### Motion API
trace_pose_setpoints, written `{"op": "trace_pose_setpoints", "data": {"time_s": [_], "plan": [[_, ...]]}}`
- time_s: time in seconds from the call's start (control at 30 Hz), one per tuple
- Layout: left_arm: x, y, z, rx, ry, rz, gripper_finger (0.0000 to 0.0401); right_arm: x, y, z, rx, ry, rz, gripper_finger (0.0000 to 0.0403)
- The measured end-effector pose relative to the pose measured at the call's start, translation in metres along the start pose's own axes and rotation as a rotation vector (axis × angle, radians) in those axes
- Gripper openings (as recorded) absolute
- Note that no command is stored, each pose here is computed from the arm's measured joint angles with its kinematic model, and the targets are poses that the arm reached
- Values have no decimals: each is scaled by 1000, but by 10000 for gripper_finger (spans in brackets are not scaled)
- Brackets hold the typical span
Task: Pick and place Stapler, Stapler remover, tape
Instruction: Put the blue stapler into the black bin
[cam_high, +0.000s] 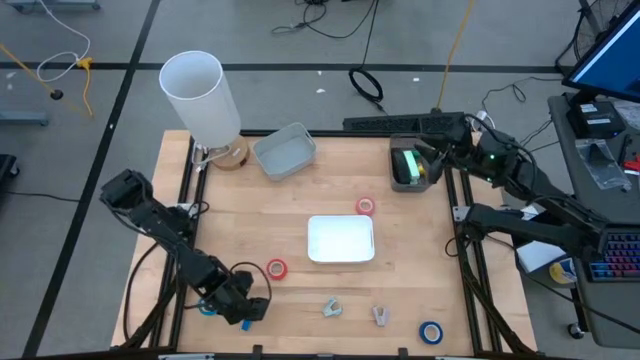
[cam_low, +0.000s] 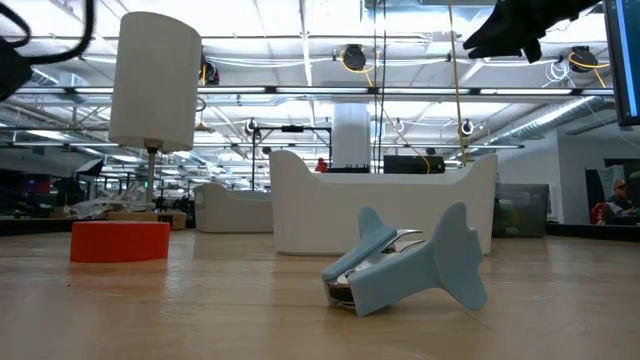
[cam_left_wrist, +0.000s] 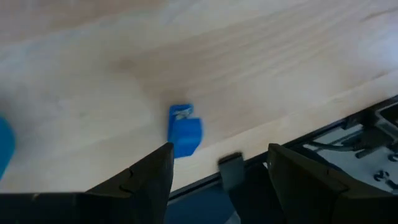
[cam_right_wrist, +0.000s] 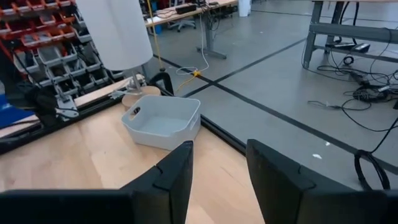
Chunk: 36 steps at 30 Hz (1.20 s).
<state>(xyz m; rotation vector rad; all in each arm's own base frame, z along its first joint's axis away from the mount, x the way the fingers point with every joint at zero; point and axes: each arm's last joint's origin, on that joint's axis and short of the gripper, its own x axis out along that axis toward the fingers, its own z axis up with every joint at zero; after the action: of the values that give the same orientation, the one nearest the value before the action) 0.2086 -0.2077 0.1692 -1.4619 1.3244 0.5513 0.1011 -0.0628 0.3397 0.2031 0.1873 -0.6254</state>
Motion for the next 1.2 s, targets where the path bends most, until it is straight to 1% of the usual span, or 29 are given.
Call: {"op": "trace_pose_setpoints", "data": {"time_s": [0.13, 0.3, 0.5, 0.77, 0.97, 1.13, 1.2], "plan": [[1, 7, -7, -51, -6, 28, 253, -6, 0, 0, -3, -19, 8, 141], [3, 13, -12, -80, -14, 43, 253, -16, -1, -1, -7, -67, 16, 141], [12, 10, -9, -80, -19, 40, 253, -16, -5, -27, 66, -97, 24, 141], [28, 14, -7, -69, -5, 107, 253, -8, -8, -54, 149, -185, 47, 141], [37, 17, -5, -78, 24, 168, 253, -6, -9, -56, 164, -219, 57, 141], [40, 16, -2, -91, 22, 177, 251, -6, -8, -55, 165, -233, 60, 141], [40, 15, 0, -96, 22, 177, 241, -6, -8, -55, 165, -232, 60, 141]]}}
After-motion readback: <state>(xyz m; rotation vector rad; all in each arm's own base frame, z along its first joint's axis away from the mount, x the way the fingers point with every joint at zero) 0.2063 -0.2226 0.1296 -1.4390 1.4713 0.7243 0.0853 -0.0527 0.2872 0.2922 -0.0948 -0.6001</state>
